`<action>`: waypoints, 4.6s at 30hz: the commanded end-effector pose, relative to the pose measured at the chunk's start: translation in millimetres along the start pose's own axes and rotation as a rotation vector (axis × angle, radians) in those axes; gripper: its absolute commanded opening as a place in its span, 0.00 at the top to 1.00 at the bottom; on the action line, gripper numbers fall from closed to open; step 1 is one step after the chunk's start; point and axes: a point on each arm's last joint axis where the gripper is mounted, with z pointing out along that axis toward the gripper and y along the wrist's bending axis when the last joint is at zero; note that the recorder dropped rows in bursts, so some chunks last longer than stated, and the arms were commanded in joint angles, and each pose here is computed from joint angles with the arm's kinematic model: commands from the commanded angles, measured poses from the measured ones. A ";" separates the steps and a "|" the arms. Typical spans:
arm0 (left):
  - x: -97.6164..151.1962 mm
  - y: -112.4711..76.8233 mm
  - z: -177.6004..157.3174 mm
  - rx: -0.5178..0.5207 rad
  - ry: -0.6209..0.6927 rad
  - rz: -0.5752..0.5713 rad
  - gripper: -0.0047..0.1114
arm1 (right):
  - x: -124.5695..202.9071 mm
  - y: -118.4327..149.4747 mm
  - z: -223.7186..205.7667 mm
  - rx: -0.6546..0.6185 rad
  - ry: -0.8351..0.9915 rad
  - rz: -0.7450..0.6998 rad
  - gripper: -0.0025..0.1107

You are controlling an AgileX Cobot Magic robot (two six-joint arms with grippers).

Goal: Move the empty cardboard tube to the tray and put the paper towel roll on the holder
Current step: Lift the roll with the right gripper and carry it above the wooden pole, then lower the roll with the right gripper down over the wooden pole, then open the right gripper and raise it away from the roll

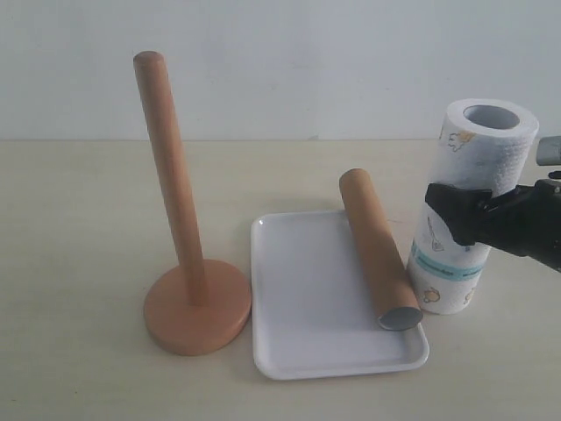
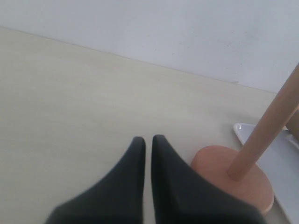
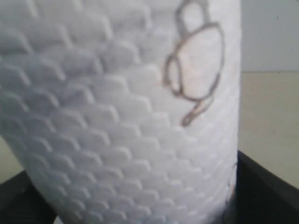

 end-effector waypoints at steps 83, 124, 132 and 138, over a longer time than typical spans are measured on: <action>-0.3 0.0 0.1 0.002 -0.015 -0.003 0.92 | -97.2 267.5 71.2 -0.596 0.035 -0.223 0.98; -0.3 0.0 0.1 0.002 -0.015 -0.003 0.92 | -45.9 239.5 103.9 -0.407 0.220 -0.306 0.19; -0.3 0.0 0.1 0.002 -0.015 -0.003 0.92 | -101.7 246.5 78.4 -0.393 0.086 -0.327 0.19; -0.3 0.0 0.1 0.002 -0.015 -0.003 0.92 | -162.3 249.0 36.7 -0.366 -0.061 -0.330 0.19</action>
